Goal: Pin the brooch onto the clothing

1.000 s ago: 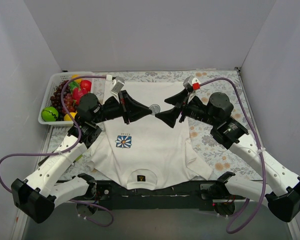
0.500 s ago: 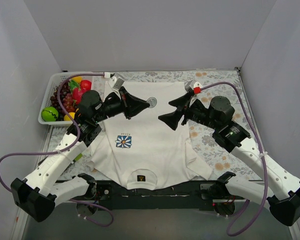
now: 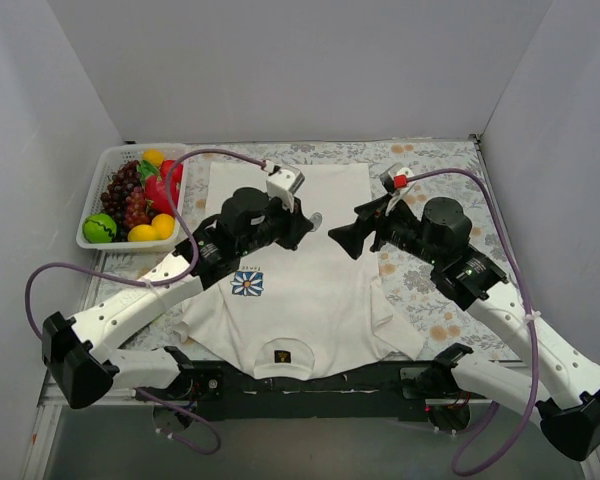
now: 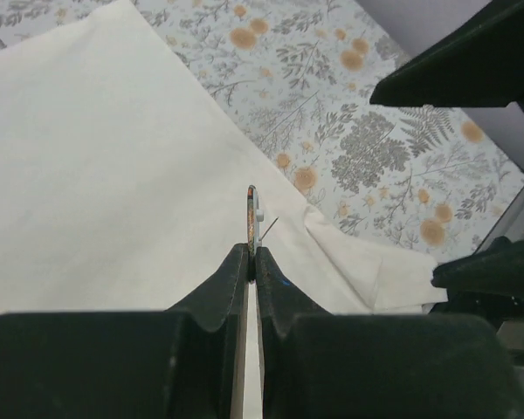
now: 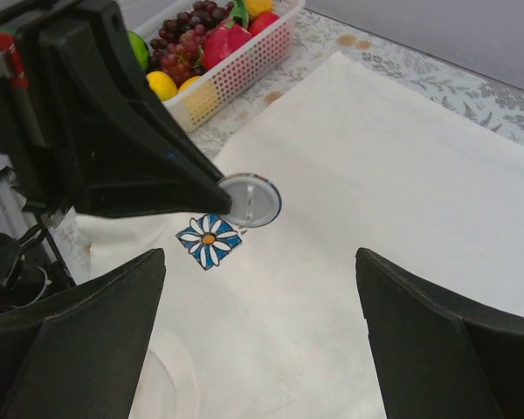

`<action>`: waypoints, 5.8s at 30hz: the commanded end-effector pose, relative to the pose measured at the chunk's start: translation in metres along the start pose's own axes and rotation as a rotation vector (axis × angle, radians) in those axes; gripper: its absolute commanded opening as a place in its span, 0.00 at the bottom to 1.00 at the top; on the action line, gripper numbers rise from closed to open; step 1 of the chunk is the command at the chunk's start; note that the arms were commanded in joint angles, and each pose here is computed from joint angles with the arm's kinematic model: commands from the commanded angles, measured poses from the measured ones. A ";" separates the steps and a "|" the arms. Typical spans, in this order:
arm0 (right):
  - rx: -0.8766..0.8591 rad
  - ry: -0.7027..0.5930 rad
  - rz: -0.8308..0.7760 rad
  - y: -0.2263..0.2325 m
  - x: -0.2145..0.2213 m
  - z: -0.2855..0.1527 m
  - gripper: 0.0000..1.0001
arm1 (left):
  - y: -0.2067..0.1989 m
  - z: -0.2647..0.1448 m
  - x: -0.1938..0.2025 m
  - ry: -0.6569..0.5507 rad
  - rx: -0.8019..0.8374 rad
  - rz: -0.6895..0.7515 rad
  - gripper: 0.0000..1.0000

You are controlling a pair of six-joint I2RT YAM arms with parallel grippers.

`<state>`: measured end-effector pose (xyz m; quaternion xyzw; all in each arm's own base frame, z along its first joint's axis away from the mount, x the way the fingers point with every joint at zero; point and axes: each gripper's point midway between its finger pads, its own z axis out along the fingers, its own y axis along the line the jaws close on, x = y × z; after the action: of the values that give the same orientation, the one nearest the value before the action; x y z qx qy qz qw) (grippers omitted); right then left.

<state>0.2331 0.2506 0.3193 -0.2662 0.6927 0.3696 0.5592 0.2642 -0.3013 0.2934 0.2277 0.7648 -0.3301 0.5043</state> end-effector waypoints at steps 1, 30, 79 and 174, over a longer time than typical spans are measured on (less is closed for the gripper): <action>0.151 0.040 0.075 -0.034 0.018 -0.003 0.96 | 0.016 0.003 0.013 0.042 -0.221 0.092 0.00; 0.365 0.356 0.525 -0.108 0.200 -0.044 0.95 | 0.014 0.014 0.188 0.385 -0.688 0.294 0.00; 0.382 0.394 0.683 -0.135 0.245 -0.068 0.95 | 0.002 0.052 0.235 0.478 -0.762 0.600 0.00; 0.306 0.299 0.672 -0.133 0.232 -0.091 0.87 | -0.095 0.091 0.166 0.109 -0.132 -0.169 0.00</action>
<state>0.2339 0.1064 0.0684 0.0288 0.8680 0.3721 0.3276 0.1901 -0.4189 0.1053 0.1697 0.8494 -0.2448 0.4358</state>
